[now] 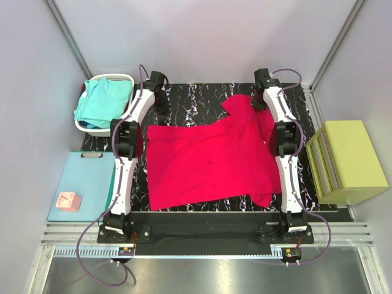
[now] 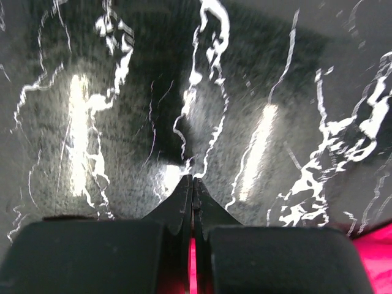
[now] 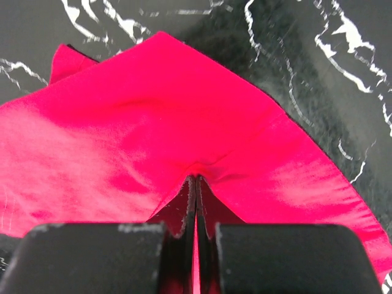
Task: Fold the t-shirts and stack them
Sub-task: Flatten out the tshirt
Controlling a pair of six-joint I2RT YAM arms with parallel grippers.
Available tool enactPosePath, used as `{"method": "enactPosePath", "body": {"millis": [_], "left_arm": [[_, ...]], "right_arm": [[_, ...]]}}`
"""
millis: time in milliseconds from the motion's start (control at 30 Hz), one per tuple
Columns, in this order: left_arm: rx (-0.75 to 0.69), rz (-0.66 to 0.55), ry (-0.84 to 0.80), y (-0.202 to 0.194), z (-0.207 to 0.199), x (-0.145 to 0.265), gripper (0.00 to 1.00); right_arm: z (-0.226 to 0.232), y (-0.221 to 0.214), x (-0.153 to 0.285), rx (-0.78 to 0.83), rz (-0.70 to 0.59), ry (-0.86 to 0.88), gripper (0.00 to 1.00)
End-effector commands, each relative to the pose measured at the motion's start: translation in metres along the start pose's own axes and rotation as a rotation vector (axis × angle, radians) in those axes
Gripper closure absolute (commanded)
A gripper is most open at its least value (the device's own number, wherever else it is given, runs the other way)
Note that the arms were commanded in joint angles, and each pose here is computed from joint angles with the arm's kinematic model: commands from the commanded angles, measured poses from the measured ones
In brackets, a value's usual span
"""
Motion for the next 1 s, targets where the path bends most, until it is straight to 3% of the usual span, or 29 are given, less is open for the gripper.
{"method": "enactPosePath", "body": {"millis": [0, 167, 267, 333, 367, 500, 600, 733, 800, 833, 867, 933, 967], "left_arm": [[0.023, -0.093, -0.092, 0.035, -0.002, 0.022, 1.00], [0.045, -0.097, -0.117, 0.044, 0.006, 0.028, 1.00], [0.038, -0.100, -0.144, 0.045, 0.000, 0.040, 0.91], [0.013, -0.124, -0.165, 0.044, -0.010, 0.061, 0.83], [0.003, -0.135, -0.159, 0.043, -0.012, 0.069, 0.81], [-0.078, -0.180, -0.192, 0.020, -0.041, 0.121, 0.74], [-0.130, -0.185, -0.195, -0.005, -0.051, 0.132, 0.69], [-0.142, -0.119, -0.164, -0.032, -0.045, 0.113, 0.69], [-0.139, -0.082, -0.136, -0.044, -0.036, 0.100, 0.70], [-0.139, -0.078, -0.130, -0.046, -0.034, 0.096, 0.71], [-0.140, -0.074, -0.111, -0.048, -0.031, 0.090, 0.73], [-0.139, -0.059, -0.086, -0.055, -0.024, 0.079, 0.75], [-0.135, -0.054, -0.068, -0.056, -0.021, 0.073, 0.76]], "right_arm": [[-0.014, 0.033, 0.004, -0.098, -0.058, 0.032, 1.00], [-0.032, 0.049, -0.002, -0.148, -0.065, 0.056, 1.00], [-0.026, 0.051, 0.001, -0.120, -0.061, 0.121, 0.98], [-0.022, 0.056, 0.014, -0.110, -0.064, 0.166, 0.83], [-0.021, 0.057, 0.019, -0.110, -0.071, 0.171, 0.69], [-0.002, 0.073, 0.079, -0.092, -0.157, 0.245, 0.46], [0.009, 0.079, 0.124, -0.080, -0.207, 0.300, 0.32], [0.030, 0.041, 0.160, 0.025, -0.171, 0.285, 0.29], [0.032, 0.032, 0.191, 0.062, -0.218, 0.276, 0.29], [0.029, 0.010, 0.182, 0.097, -0.174, 0.235, 0.29], [0.035, 0.008, 0.213, 0.100, -0.237, 0.285, 0.29], [0.025, -0.020, 0.209, 0.108, -0.209, 0.256, 0.29], [0.025, -0.018, 0.240, 0.085, -0.284, 0.327, 0.30]]}}
Point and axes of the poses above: each gripper's point midway between its finger pads, its own x axis back along the fingers, its own z axis along the line the jaws close on, y = z × x, the point moved 7 cm from there along x, back along the fingers, and after that the axes turned 5 degrees about x, right-handed, at the moved point
